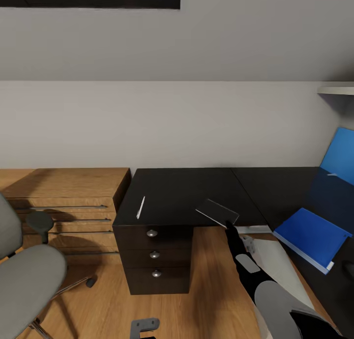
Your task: In the bedroom, organize the workspace by keeping the computer under the desk, ensuring the monitor is on the desk, placing the keyboard on the desk next to the monitor, placing the mouse on the desk next to the keyboard, moving the folder from the swivel chair onto the desk next to the mouse, stacking the notebook on top of the folder with the pen on top of the notebook, and positioning the swivel chair next to the desk.
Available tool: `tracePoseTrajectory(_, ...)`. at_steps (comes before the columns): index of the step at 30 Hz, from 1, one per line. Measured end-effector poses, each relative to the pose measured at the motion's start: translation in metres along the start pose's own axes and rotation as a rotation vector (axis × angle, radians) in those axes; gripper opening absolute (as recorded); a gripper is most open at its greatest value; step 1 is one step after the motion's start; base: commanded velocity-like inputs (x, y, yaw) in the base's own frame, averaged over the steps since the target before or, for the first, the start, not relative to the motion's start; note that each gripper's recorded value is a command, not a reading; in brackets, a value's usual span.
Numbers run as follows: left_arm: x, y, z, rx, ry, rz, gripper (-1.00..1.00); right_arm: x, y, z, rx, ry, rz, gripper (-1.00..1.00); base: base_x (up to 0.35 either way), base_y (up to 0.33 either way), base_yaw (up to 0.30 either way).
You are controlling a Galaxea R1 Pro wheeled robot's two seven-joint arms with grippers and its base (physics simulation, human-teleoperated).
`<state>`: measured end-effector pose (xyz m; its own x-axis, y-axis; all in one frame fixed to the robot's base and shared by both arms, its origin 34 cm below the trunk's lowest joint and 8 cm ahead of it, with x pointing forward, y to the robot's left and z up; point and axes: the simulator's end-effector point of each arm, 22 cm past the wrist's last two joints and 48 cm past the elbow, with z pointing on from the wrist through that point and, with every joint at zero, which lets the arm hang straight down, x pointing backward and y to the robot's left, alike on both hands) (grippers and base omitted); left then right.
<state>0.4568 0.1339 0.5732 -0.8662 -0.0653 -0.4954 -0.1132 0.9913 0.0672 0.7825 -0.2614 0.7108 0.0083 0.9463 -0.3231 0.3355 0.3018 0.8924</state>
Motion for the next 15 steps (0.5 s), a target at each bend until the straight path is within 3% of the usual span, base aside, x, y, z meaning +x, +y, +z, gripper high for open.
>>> tracePoseTrajectory(15,0.0005,-0.0018,0.0001,0.008,0.001,0.001,1.00,0.0001,0.0001,0.0002,0.000,0.000,0.000,1.00,0.012,0.008,0.000)
